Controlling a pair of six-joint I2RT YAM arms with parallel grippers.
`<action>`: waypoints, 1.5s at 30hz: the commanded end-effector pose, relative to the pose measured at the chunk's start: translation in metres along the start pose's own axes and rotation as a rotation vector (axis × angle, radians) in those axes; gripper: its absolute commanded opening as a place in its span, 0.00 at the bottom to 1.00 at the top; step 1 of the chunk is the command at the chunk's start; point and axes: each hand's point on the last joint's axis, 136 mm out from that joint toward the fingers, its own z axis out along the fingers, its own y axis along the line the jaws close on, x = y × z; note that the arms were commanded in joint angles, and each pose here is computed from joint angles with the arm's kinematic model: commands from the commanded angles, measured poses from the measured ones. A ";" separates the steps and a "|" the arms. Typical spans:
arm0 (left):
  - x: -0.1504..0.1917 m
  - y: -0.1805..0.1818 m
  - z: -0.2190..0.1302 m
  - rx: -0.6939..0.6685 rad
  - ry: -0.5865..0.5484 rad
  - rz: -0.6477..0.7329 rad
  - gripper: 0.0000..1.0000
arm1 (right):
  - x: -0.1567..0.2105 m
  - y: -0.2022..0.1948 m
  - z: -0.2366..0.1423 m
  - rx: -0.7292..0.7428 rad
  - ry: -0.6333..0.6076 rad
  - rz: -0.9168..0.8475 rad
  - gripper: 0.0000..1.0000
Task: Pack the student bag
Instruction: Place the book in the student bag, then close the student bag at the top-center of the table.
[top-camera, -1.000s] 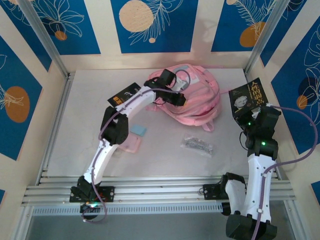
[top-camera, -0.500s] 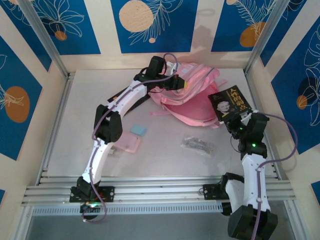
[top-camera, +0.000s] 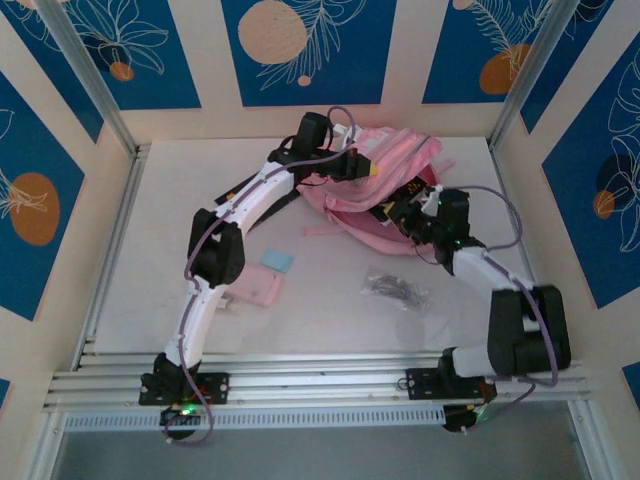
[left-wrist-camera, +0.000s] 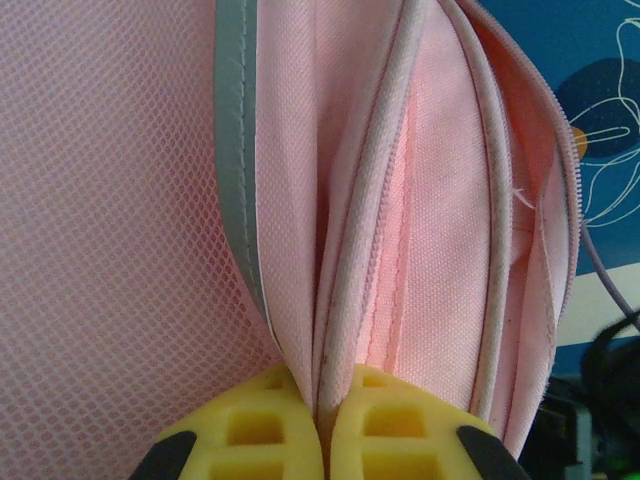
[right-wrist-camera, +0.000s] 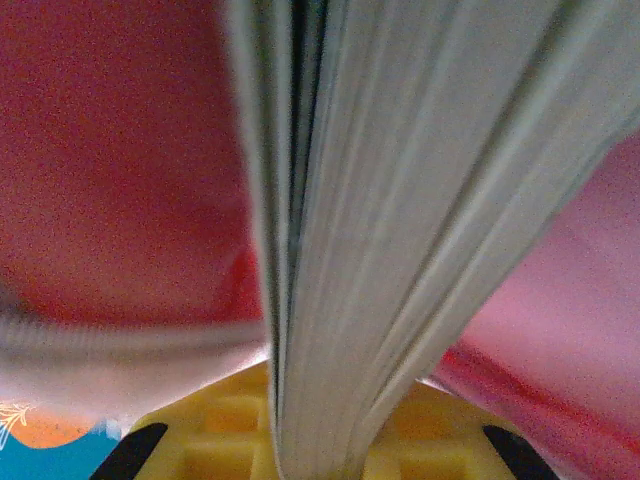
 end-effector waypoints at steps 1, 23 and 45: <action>-0.029 -0.078 -0.035 0.141 -0.077 0.168 0.00 | -0.026 0.052 0.022 -0.196 -0.002 -0.136 0.00; -0.021 -0.037 -0.027 0.062 -0.105 0.120 0.00 | -0.014 -0.065 -0.021 0.488 0.087 0.009 0.73; -0.033 0.118 -0.170 -0.654 -0.281 0.114 0.90 | 0.038 0.015 -0.076 0.429 0.030 -0.255 0.89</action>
